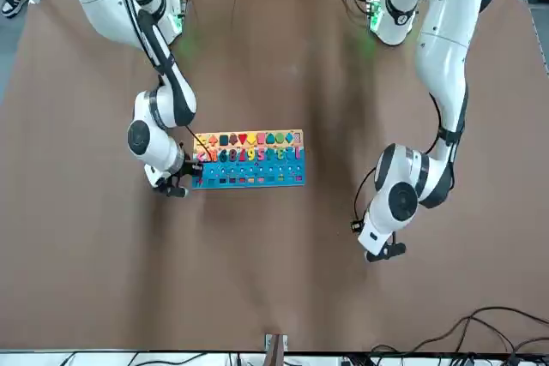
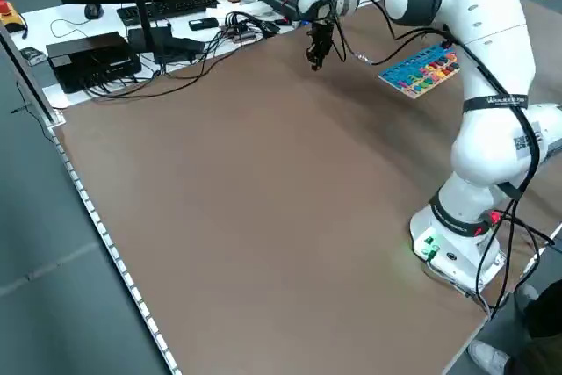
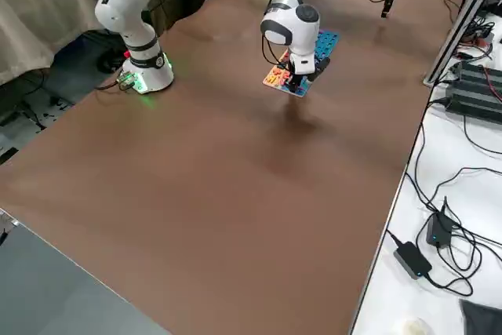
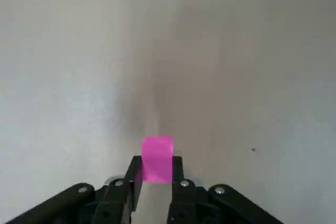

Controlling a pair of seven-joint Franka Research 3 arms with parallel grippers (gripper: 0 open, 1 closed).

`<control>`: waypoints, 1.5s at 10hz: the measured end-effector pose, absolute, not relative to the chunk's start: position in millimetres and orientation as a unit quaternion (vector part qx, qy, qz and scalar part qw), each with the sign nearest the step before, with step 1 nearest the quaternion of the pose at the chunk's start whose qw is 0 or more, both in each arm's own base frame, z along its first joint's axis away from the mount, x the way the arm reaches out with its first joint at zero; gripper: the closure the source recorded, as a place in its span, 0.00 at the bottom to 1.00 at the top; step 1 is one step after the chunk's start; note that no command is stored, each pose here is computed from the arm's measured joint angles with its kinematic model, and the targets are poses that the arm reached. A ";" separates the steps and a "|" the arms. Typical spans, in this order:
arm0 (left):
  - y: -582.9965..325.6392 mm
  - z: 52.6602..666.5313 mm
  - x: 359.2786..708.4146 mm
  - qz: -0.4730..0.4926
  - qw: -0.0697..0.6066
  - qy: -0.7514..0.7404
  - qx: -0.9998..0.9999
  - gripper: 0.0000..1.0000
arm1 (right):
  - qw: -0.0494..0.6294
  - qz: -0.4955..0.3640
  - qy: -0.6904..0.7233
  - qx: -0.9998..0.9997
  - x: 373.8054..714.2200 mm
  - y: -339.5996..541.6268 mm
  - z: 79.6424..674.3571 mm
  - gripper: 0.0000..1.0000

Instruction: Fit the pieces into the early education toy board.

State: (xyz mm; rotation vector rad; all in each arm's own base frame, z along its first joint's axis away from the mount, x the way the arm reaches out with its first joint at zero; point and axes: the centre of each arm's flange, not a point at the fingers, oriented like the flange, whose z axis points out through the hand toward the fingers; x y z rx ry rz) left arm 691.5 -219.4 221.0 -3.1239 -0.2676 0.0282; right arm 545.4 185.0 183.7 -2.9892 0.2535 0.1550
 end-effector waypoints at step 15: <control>-434.8 241.4 450.0 0.015 0.018 -0.064 -0.998 0.74 | 0.066 0.054 0.089 -0.992 541.5 193.4 183.1 0.64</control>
